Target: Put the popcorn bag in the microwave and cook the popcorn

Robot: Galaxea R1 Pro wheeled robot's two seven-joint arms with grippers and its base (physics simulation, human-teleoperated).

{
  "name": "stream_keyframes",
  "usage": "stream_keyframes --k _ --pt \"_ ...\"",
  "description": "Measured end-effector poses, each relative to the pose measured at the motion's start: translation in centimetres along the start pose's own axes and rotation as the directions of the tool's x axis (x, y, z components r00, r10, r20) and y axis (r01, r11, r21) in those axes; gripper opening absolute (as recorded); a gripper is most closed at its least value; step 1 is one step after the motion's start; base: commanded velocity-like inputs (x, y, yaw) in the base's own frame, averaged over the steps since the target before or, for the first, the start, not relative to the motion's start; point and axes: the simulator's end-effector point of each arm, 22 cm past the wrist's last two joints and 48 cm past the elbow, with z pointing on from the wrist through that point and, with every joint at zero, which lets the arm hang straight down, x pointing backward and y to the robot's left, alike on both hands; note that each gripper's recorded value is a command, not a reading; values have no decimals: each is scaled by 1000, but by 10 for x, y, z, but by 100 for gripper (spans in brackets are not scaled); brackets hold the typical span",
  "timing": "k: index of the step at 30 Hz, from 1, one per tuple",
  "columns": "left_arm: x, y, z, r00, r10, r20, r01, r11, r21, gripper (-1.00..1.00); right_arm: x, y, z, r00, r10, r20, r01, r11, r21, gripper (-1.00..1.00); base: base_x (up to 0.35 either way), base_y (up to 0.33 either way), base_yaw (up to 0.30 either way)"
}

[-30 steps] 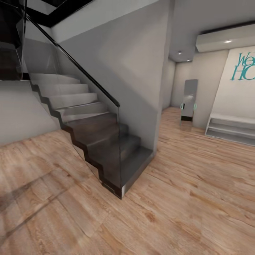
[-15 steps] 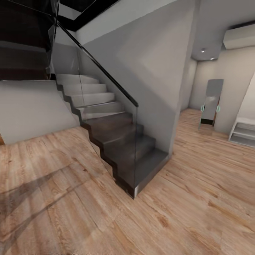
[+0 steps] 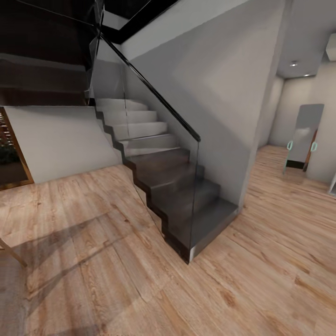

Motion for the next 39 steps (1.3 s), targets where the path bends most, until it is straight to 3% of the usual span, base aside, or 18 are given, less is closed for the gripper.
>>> stream_keyframes --k 20,26,33,39 --pt "0 -1 0 1000 -1 0 1 1000 2 100 0 -8 0 1000 -4 4 4 1000 17 100 0 0 277" --pt "-1 0 0 1000 0 1 0 1000 2 100 -8 -6 0 999 -14 37 13 1000 23 100 0 0 300" --pt "-9 26 0 1000 15 11 -15 999 -34 100 -10 -9 0 999 -11 48 9 1000 28 100 0 0 300" --pt "-8 26 0 1000 15 10 -14 999 -35 100 -9 -8 0 999 -16 48 15 999 28 100 0 0 300"
